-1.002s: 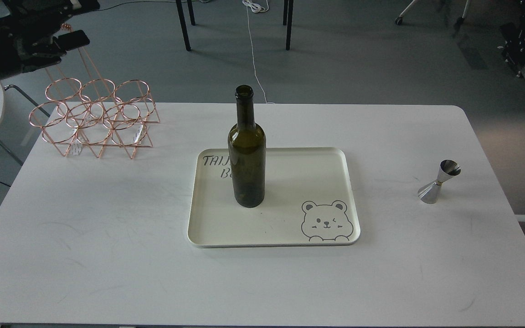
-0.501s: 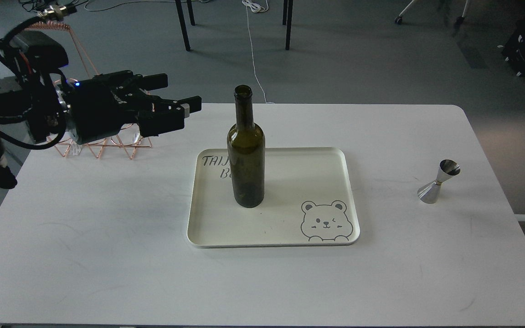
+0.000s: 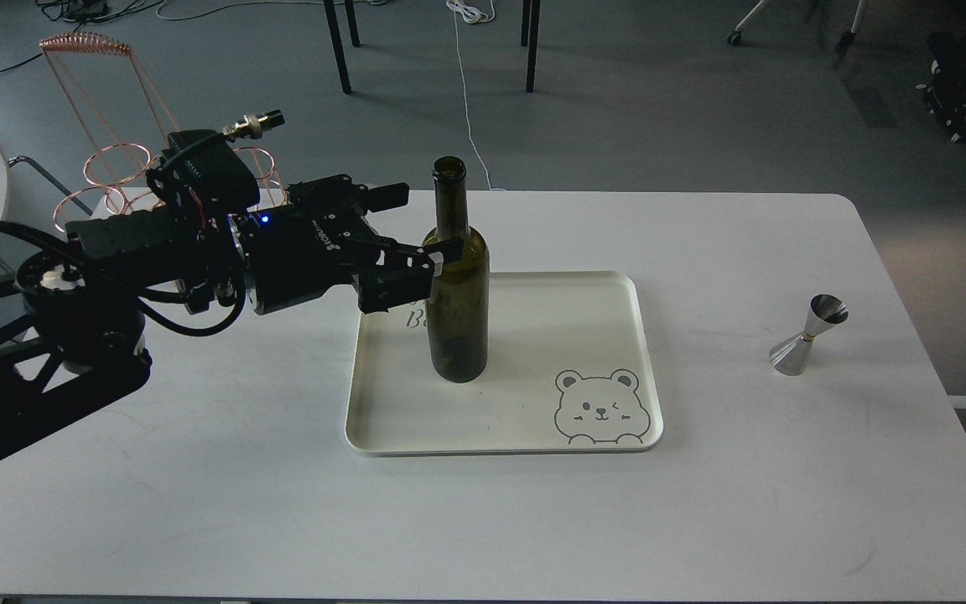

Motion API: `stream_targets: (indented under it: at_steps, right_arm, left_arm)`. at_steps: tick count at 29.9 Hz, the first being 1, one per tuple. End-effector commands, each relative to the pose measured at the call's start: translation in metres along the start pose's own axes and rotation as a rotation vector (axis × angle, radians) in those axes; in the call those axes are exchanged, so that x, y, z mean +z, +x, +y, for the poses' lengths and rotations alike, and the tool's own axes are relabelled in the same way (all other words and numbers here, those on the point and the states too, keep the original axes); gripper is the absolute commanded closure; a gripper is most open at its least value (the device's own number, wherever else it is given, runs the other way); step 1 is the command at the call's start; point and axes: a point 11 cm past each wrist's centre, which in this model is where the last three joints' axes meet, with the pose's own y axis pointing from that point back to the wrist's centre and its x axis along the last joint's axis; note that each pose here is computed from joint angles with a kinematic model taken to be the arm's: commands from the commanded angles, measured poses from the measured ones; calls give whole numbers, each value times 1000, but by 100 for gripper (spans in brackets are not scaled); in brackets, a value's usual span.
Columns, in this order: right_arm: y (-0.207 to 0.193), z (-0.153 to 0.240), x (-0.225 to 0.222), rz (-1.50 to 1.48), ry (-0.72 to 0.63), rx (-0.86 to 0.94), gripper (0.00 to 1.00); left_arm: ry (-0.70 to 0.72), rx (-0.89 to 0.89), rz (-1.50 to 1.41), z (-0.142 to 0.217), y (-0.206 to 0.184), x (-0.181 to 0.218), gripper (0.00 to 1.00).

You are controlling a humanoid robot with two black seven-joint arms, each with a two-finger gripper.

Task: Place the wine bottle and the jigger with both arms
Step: 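Reach the left gripper toward the neck of the green wine bottle, then grasp the bottle neck with the left gripper and lift it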

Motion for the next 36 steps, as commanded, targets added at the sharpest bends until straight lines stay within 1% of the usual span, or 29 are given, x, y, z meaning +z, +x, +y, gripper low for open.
stream_targets:
  at_steps: [1, 6, 12, 18, 19, 20, 22, 23, 33, 34, 36]
  right_arm:
    - [0, 0, -1, 1, 2, 1, 2]
    - [0, 0, -1, 1, 2, 1, 2]
    - [0, 0, -1, 1, 2, 1, 2]
    - [0, 0, 0, -1, 1, 1, 2]
    - [-1, 0, 0, -2, 2, 0, 2]
    - [-1, 0, 1, -1, -1, -1, 2]
    - [-1, 0, 1, 0, -1, 1, 2]
    - [-1, 0, 1, -1, -1, -1, 2]
    - [-1, 1, 2, -2, -4, -5, 2]
    - [-1, 1, 1, -3, -3, -5, 2]
    - [-1, 1, 2, -2, -4, -5, 2]
  left_arm:
    - [2, 13, 23, -11, -2, -2, 10]
    - [-24, 32, 15, -21, -3, 7, 14]
    - [15, 35, -9, -22, -3, -6, 24]
    - [19, 62, -12, -22, 1, -7, 25]
    - [18, 62, -12, -23, 1, -7, 29]
    - [17, 62, -12, -23, 1, -7, 35]
    - [20, 64, -11, -23, 1, -7, 49]
    - [21, 64, -11, -22, 1, -8, 53]
    - [16, 81, -13, -23, 2, -6, 55]
    - [13, 80, -13, -23, 1, -6, 58]
    - [13, 82, -15, -23, 1, -6, 67]
